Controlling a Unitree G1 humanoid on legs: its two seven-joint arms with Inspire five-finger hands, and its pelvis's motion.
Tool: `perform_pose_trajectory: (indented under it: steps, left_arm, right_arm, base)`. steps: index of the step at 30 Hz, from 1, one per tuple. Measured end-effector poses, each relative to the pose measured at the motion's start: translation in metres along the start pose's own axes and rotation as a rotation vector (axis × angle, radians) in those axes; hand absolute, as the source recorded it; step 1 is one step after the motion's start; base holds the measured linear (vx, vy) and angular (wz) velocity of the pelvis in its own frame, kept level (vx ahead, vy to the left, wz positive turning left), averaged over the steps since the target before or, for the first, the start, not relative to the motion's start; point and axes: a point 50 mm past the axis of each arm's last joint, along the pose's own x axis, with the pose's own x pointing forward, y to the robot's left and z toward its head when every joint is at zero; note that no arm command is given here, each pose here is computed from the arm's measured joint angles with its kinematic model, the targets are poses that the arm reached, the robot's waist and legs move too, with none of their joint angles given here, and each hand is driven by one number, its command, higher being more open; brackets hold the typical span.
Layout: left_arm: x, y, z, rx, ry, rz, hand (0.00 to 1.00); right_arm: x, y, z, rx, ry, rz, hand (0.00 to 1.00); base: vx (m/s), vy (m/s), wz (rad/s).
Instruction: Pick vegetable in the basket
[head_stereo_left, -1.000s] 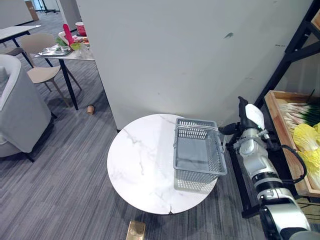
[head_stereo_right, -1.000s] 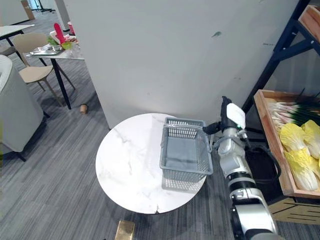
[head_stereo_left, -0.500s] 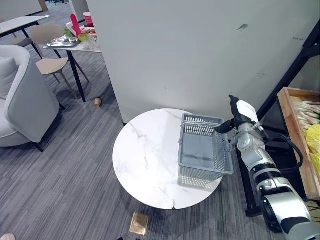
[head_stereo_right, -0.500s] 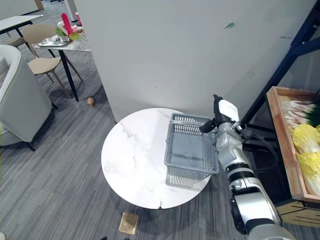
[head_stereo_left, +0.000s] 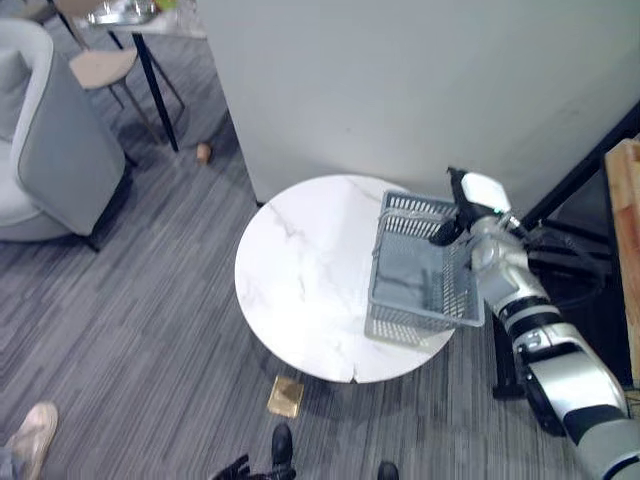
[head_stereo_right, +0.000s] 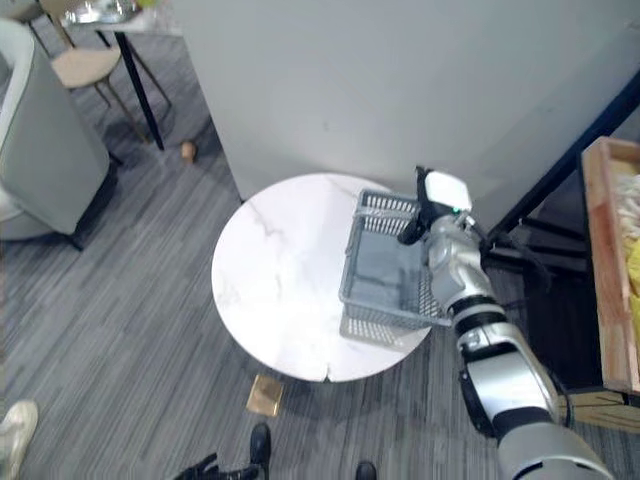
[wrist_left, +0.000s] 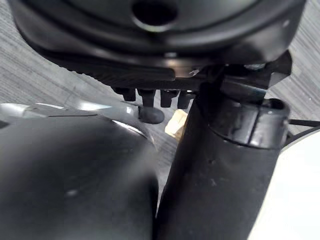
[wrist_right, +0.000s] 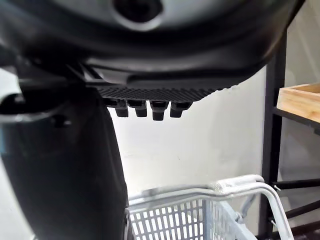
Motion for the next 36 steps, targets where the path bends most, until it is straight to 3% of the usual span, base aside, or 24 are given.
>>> perform_pose_trajectory:
  steps: [4,11,17,18,27,31,33,36]
  left_arm:
    - [0.005,-0.003,0.018,-0.025,-0.059,-0.013,1.0]
    - [0.003,0.006,0.028,-0.004,-0.104,0.004,1.0]
    - [0.003,0.003,0.039,0.027,-0.16,-0.035,1.0]
    - [0.003,0.002,0.042,0.029,-0.17,-0.043,1.0]
    - [0.005,-0.001,0.055,0.055,-0.2,-0.068,1.0]
    - [0.006,-0.002,0.054,0.054,-0.197,-0.078,1.0]
    - [0.007,-0.006,0.052,0.049,-0.193,-0.09,1.0]
    - [0.008,-0.011,0.046,0.028,-0.177,-0.1,1.0]
  right_arm:
    - [0.014,-0.05,0.006,-0.058,-0.013,-0.105,1.0]
    - [0.016,-0.054,-0.04,-0.196,0.131,0.085,1.0]
    - [0.017,-0.069,-0.045,-0.279,0.116,0.113,1.0]
    - [0.018,-0.07,-0.045,-0.277,0.118,0.113,0.0]
    - [0.021,-0.081,-0.043,-0.215,0.156,0.176,0.0]
    - [0.018,-0.069,-0.046,-0.024,0.133,0.203,0.0]
    - [0.01,-0.051,-0.055,0.245,0.118,0.217,0.0]
    - [-0.006,-0.02,-0.066,0.437,0.1,0.259,0.0]
  base:
    - [-0.18,-0.016,0.0]
    - [-0.08,0.014,-0.03]
    - [0.02,0.016,-0.06]
    - [0.0,0.0,0.0]
    - [-0.03,0.028,-0.05]
    - [0.01,0.016,-0.11]
    - [0.03,0.009,-0.1]
    - [0.02,0.014,-0.07]
